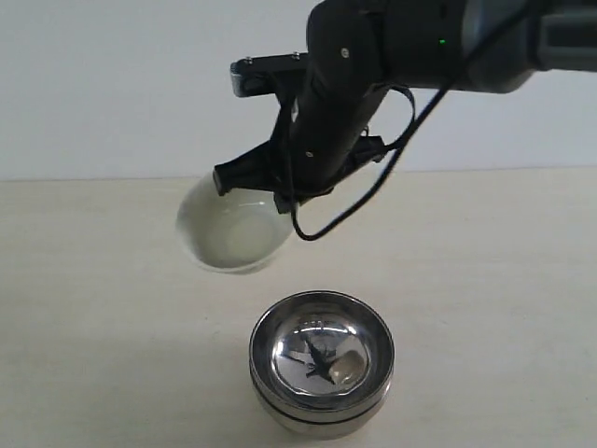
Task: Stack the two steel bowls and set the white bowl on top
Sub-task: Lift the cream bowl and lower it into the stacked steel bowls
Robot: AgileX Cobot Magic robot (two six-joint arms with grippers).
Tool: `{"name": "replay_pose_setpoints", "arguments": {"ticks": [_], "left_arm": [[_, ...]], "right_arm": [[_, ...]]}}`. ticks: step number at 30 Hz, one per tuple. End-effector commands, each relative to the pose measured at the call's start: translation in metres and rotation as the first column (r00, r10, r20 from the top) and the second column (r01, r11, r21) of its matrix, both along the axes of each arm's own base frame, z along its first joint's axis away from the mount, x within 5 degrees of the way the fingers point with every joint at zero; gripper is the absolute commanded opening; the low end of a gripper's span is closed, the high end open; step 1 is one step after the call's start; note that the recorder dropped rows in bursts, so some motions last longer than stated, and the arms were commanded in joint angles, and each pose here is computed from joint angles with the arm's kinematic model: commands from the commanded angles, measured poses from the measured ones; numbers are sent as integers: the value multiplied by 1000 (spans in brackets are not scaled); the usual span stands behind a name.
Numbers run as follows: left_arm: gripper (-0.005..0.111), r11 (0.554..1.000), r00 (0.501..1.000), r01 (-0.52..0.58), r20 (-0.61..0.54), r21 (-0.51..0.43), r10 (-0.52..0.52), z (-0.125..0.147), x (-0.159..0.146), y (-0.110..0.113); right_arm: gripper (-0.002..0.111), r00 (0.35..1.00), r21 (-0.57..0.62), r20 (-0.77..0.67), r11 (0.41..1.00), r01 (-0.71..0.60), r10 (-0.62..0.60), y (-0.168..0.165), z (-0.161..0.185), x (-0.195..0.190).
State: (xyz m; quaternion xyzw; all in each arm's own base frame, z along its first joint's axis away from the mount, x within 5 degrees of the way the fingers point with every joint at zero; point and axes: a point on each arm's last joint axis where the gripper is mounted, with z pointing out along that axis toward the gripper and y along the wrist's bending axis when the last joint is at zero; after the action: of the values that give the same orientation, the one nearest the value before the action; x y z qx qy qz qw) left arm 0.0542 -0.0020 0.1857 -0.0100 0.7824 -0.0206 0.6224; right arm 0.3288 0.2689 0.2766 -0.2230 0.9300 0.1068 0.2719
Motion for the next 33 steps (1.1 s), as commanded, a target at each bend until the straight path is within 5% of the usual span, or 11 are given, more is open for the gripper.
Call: {"name": "replay_pose_setpoints", "arguments": {"ticks": [1,12,33], "left_arm": [[4,1000,1000,3,7,-5,-3,0,0,0],[4,1000,1000,3,7,-5,-3,0,0,0],[4,1000,1000,3,7,-5,-3,0,0,0]], "right_arm": [[0,999,-53,-36,998,-15,14,-34,-5,-26],[0,996,-74,-83,996,-42,36,-60,-31,-60],[0,993,-97,-108,994,-59,49,-60,-77,-61]]}}
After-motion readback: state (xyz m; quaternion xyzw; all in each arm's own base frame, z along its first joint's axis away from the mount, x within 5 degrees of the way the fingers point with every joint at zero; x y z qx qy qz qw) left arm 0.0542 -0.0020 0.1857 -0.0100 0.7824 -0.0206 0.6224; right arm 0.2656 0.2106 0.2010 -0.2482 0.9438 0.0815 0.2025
